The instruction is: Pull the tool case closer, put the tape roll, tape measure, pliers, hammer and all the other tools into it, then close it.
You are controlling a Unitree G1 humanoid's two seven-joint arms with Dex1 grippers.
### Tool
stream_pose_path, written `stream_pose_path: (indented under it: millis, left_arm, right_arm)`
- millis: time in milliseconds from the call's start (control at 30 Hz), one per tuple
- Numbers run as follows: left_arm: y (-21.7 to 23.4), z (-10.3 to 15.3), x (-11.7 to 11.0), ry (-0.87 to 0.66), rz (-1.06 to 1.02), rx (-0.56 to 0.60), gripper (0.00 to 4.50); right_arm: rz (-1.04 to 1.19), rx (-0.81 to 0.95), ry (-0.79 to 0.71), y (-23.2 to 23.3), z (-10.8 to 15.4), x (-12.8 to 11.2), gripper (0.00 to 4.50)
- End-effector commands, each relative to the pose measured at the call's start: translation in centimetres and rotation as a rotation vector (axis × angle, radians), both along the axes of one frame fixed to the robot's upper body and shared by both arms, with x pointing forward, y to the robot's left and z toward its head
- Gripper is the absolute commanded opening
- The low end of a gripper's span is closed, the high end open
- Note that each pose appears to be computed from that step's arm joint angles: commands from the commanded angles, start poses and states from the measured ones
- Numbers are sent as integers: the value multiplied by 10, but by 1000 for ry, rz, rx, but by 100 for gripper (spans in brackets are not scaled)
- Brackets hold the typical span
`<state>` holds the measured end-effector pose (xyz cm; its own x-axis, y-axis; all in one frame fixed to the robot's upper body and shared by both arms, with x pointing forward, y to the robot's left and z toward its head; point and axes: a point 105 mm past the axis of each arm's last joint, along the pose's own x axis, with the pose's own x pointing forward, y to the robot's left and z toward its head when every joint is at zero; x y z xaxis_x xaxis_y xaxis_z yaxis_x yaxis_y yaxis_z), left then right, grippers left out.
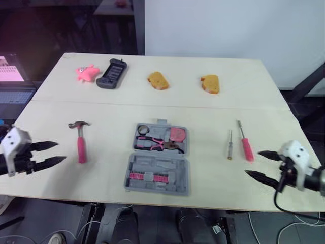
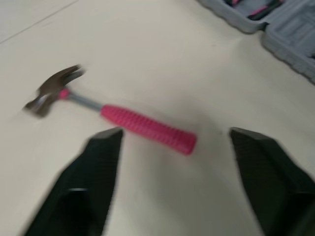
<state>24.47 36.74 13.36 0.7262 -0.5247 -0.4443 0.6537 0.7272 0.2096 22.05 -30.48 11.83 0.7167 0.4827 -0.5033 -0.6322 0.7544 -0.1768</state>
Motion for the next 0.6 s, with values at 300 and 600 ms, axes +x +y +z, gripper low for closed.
stream_pose_path:
  millis: [300, 600]
  left_arm:
    - [42, -2, -21, -33, 158, 54, 446]
    - [18, 4, -2, -141, 125, -9, 446]
  right_arm:
    - [-42, -54, -44, -30, 2, -4, 450]
    - [-56, -39, -112, -8, 10, 1, 450]
